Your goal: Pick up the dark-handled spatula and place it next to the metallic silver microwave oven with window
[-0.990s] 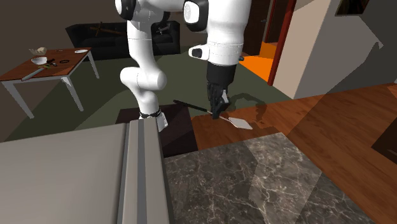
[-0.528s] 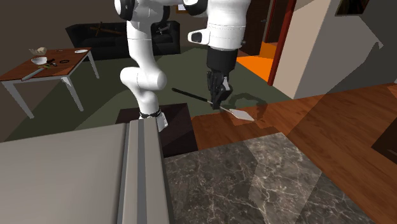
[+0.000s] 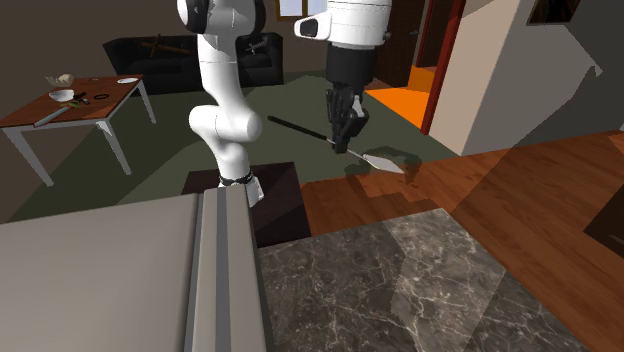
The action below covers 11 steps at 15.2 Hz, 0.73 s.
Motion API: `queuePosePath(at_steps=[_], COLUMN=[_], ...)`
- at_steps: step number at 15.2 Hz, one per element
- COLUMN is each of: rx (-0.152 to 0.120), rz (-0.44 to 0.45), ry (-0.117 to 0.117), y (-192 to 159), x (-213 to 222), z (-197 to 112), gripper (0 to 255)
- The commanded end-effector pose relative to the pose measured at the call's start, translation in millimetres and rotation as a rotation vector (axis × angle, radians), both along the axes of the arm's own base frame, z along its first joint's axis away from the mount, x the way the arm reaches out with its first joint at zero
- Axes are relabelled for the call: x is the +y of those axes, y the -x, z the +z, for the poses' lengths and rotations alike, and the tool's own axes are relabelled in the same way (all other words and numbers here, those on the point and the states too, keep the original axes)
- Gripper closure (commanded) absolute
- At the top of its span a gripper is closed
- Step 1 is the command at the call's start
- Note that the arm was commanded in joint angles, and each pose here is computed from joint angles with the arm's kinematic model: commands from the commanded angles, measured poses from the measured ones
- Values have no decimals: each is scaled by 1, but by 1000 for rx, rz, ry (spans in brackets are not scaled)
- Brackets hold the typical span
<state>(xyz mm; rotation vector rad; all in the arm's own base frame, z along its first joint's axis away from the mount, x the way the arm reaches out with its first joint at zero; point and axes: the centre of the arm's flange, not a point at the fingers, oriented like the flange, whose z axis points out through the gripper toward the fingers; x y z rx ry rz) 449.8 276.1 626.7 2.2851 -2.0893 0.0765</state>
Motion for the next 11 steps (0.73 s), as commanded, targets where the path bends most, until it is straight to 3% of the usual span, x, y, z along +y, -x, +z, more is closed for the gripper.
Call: queuePosePath(at_steps=[1,11], rx=[0,0], rz=[0,0], ry=[0,0], y=[0,0], x=[0,0], z=[12,65], gripper=[255,255])
